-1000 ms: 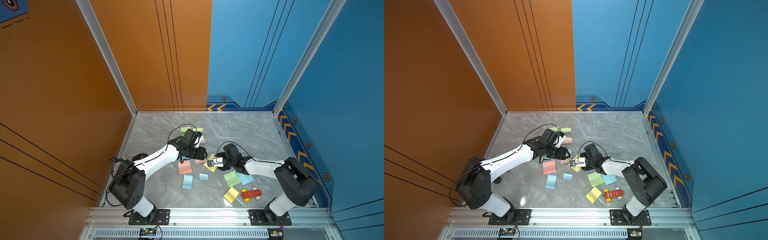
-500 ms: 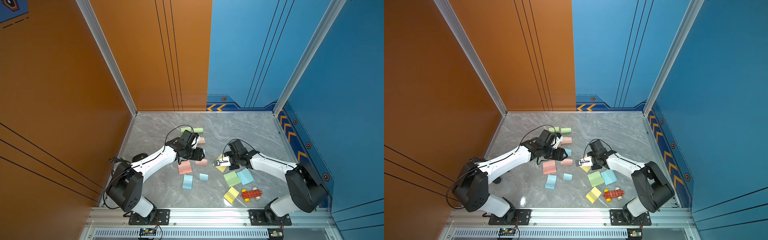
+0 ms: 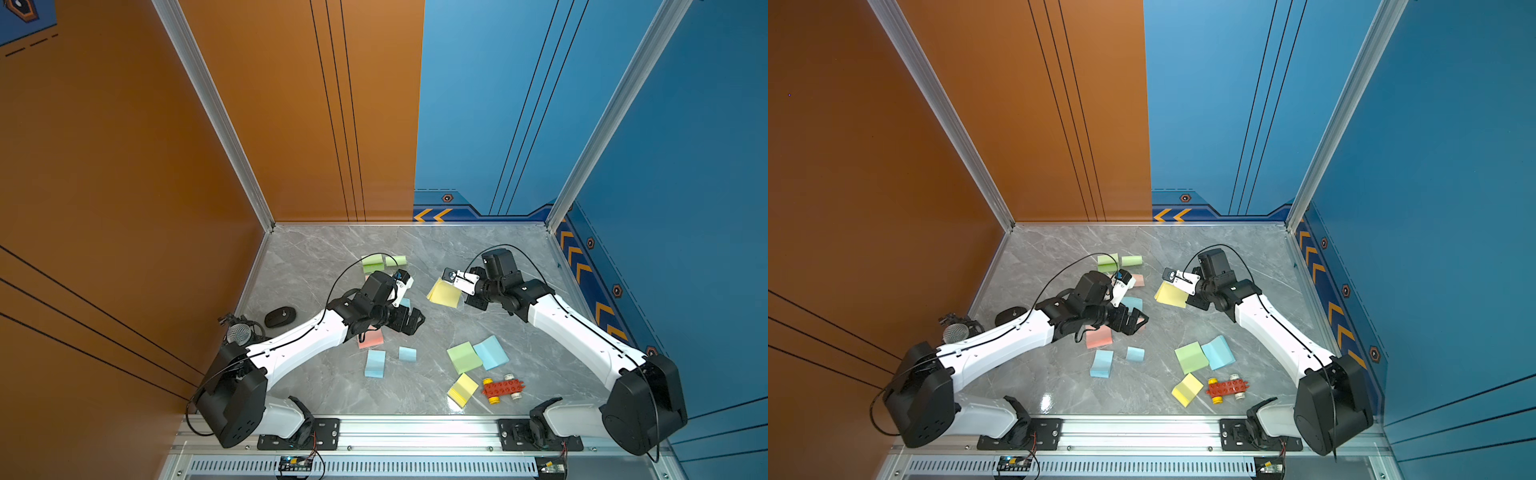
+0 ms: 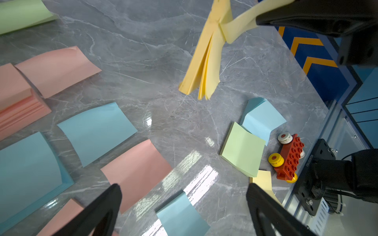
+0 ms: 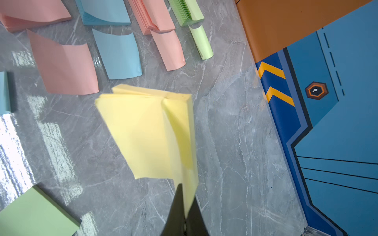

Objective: Tear off pages from different memo pads
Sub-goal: Pick up the memo pad from the center of the board, then tear off the paper from the memo pad.

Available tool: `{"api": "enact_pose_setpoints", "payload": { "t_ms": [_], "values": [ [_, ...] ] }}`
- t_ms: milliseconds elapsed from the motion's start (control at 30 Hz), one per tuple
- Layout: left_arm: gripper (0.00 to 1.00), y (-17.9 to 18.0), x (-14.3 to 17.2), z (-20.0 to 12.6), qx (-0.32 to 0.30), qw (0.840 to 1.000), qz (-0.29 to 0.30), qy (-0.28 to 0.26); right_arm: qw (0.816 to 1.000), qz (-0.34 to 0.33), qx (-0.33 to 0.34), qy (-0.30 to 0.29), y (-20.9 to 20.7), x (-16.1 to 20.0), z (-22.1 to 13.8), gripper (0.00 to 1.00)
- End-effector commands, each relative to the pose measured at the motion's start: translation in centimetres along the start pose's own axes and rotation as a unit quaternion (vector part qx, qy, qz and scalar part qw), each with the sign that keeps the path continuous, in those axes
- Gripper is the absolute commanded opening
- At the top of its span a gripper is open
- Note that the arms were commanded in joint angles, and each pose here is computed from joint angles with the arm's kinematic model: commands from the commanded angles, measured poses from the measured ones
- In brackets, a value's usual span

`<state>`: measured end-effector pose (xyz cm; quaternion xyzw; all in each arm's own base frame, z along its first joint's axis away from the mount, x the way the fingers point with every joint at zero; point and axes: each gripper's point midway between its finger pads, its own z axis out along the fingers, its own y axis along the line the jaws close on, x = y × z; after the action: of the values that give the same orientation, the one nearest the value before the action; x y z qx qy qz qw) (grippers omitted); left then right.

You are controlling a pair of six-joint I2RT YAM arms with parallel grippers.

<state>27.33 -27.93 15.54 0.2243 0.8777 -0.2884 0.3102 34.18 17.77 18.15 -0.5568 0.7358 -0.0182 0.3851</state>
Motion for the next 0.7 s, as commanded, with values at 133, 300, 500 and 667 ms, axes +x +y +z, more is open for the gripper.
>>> {"api": "enact_pose_setpoints", "payload": {
  "t_ms": [133, 300, 500, 667],
  "values": [
    [0.99, -3.0, -4.3, -1.3, 0.064, 0.994, 0.013, -0.092, 0.996, 0.061, -0.023, -0.062, 1.2, -4.0, -3.9, 0.00],
    [0.99, -5.9, -5.2, -1.4, 0.080, 0.991, 0.028, -0.107, 0.996, 0.045, -0.028, -0.075, 2.3, -5.0, -4.8, 0.00],
    [0.96, -6.8, -6.8, -1.9, 0.066, 0.987, 0.034, -0.140, 0.993, 0.051, -0.044, -0.097, 3.1, -6.0, -5.5, 0.00],
    [0.89, -7.0, -6.0, -0.4, 0.067, 0.990, 0.036, -0.120, 0.988, 0.074, -0.057, -0.121, 3.0, -7.1, -6.4, 0.00]
  ]
}}
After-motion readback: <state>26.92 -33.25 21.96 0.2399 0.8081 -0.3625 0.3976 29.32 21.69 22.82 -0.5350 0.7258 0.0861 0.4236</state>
